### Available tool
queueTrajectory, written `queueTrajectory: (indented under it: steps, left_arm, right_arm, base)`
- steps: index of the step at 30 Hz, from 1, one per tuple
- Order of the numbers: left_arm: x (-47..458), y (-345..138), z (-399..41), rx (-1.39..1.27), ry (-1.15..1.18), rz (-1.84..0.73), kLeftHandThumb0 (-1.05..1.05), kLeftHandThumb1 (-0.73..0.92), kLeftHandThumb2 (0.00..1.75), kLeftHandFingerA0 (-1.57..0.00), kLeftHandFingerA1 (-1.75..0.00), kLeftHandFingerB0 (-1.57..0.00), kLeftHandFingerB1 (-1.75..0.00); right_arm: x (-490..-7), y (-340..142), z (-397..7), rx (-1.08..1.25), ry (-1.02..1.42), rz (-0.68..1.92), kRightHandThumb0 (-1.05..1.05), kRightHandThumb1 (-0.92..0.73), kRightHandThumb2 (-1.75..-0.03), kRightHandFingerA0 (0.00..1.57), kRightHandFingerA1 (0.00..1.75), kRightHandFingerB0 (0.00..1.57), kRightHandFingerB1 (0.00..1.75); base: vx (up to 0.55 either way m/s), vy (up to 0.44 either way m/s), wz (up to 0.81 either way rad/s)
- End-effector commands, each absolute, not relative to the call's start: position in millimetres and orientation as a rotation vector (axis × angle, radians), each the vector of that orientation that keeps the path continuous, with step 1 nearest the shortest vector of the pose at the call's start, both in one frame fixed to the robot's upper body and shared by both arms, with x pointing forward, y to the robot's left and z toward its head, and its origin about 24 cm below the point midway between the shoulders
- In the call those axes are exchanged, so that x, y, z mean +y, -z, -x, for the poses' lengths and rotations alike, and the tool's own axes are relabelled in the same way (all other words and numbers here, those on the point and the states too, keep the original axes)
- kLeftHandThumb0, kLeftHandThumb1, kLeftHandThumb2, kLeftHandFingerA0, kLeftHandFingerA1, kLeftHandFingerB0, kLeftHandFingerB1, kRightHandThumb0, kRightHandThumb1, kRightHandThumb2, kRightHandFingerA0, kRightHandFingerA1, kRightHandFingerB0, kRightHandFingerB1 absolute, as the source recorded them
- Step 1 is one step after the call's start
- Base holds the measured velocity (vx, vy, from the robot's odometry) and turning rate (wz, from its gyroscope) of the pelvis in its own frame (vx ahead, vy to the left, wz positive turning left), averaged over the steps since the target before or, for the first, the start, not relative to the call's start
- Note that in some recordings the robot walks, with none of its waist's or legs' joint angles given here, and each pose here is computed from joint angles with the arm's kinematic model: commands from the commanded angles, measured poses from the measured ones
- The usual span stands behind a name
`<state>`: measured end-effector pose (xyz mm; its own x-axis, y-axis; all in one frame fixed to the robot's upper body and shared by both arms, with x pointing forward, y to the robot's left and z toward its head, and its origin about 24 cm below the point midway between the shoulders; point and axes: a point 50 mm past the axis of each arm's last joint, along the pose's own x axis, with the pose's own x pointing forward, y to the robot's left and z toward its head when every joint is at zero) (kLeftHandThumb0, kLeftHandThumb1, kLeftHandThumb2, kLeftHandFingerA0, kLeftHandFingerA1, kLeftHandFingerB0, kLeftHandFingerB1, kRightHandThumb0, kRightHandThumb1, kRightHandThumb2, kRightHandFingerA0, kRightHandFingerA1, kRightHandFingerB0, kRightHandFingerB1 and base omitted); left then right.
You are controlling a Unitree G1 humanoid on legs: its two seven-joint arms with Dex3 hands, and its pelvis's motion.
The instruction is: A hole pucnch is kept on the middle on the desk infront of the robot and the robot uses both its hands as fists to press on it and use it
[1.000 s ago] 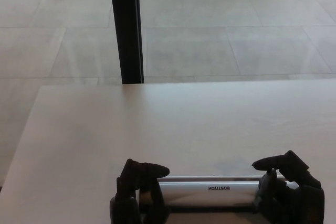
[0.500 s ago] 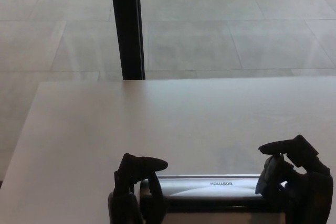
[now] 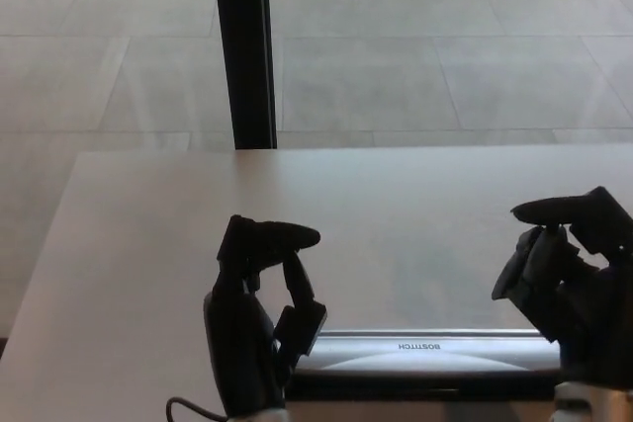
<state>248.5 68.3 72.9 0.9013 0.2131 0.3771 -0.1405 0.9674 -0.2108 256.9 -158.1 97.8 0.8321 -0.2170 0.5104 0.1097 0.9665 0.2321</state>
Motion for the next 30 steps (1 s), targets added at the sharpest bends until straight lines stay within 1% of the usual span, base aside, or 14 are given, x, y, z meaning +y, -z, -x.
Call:
queueTrajectory:
  steps: [1,2,8,9,10,11,12,14,17,22,23,25,26,30]
  left_arm:
    - [89.7,-148.8,-272.5,-0.31,-0.115,0.432,-0.3,0.87,0.83,-0.94,-1.75,-0.44,-1.64]
    - [108.1,-154.1,-272.4,-0.326,-0.103,0.406,-0.3,0.83,0.86,-1.0,-1.75,-0.5,-1.57]
    - [185.7,-174.3,-262.2,-0.379,-0.163,0.302,-0.27,0.78,0.88,-0.93,-1.75,-0.59,-1.29]
    - [200.6,-173.6,-258.3,-0.378,-0.184,0.242,-0.26,0.74,0.93,-0.93,-1.75,-0.62,-1.34]
    - [218.3,-172.8,-254.2,-0.353,-0.23,0.183,-0.25,0.77,0.89,-0.9,-1.75,-0.61,-1.32]
    - [230.8,-171.6,-251.1,-0.354,-0.243,0.172,-0.22,0.8,0.82,-0.91,-1.75,-0.55,-1.44]
    - [255.0,-170.1,-243.2,-0.347,-0.299,0.131,-0.21,0.74,0.89,-0.93,-1.75,-0.65,-1.27]
    - [277.5,-168.8,-235.1,-0.345,-0.377,0.095,-0.24,0.76,0.79,-0.96,-1.75,-0.62,-1.48]
    - [305.0,-166.0,-222.5,-0.312,-0.447,0.083,-0.36,0.79,0.72,-0.98,-1.75,-0.67,-1.5]
    - [388.4,-140.0,-174.1,-0.2,-0.789,0.046,-0.82,0.42,0.84,-1.28,-1.5,-1.14,-1.14]
    - [398.8,-134.0,-164.3,-0.169,-0.842,0.028,-0.83,0.35,0.89,-1.35,-1.46,-1.19,-0.99]
    - [406.8,-128.7,-155.2,-0.148,-0.878,0.035,-0.83,0.35,0.89,-1.35,-1.46,-1.19,-0.99]
    - [415.0,-122.2,-146.5,-0.111,-0.902,0.007,-0.9,0.43,0.89,-1.39,-1.55,-1.24,-1.32]
    - [449.2,-79.0,-93.5,0.067,-1.123,-0.029,-0.95,0.34,1.07,-1.41,-1.53,-1.28,-1.35]
  right_arm:
    - [-194.1,-169.9,-254.8,-0.305,0.0,-0.278,-0.36,-0.61,-0.91,1.23,1.66,0.8,1.14]
    - [-216.3,-176.6,-252.6,-0.307,0.004,-0.237,-0.34,-0.7,-0.82,0.98,1.75,0.76,1.02]
    - [-307.5,-194.0,-233.0,-0.315,0.262,-0.178,-0.34,-0.79,-0.68,0.95,1.75,0.65,0.85]
    - [-324.3,-195.9,-226.9,-0.32,0.324,-0.123,-0.36,-0.64,-1.06,1.2,1.32,0.66,0.85]
    - [-344.6,-198.5,-218.7,-0.325,0.404,-0.11,-0.37,-0.62,-1.05,1.23,1.34,0.66,0.85]
    - [-358.7,-199.7,-213.1,-0.322,0.446,-0.098,-0.4,-0.75,-0.68,0.99,1.75,0.61,0.88]
    - [-385.1,-202.1,-197.6,-0.315,0.596,-0.049,-0.46,-0.7,-0.68,0.97,1.73,0.76,0.86]
    - [-404.5,-205.8,-179.9,-0.302,0.716,-0.022,-0.46,-0.75,-0.63,0.93,1.75,0.73,0.89]
    - [-431.4,-205.4,-160.0,-0.314,0.808,0.004,-0.45,-0.75,-0.66,0.94,1.75,0.71,0.92]
    - [-484.5,-189.6,-94.0,-0.279,1.141,0.063,-0.54,-0.76,-0.74,1.0,1.72,0.64,0.9]
    - [-487.9,-183.4,-85.3,-0.278,1.175,0.069,-0.48,-0.59,-1.07,1.25,1.36,0.7,0.88]
    - [-490.3,-179.3,-78.2,-0.277,1.202,0.065,-0.48,-0.59,-1.07,1.25,1.36,0.7,0.88]
    - [-492.9,-174.2,-72.1,-0.264,1.232,0.075,-0.47,-0.76,-0.77,1.0,1.75,0.63,0.94]
    - [-498.6,-131.1,-38.7,-0.245,1.455,0.032,-0.51,-0.79,-0.72,0.95,1.75,0.62,1.04]
  base:
    - [0.0,0.0,0.0]
    - [0.0,0.0,0.0]
    - [0.0,0.0,0.0]
    - [0.0,0.0,0.0]
    - [0.0,0.0,0.0]
    - [0.0,0.0,0.0]
    - [0.0,0.0,0.0]
    - [0.0,0.0,0.0]
    - [0.0,0.0,0.0]
    - [0.0,0.0,0.0]
    - [0.0,0.0,0.0]
    - [0.0,0.0,0.0]
    - [0.0,0.0,0.0]
    - [0.0,0.0,0.0]
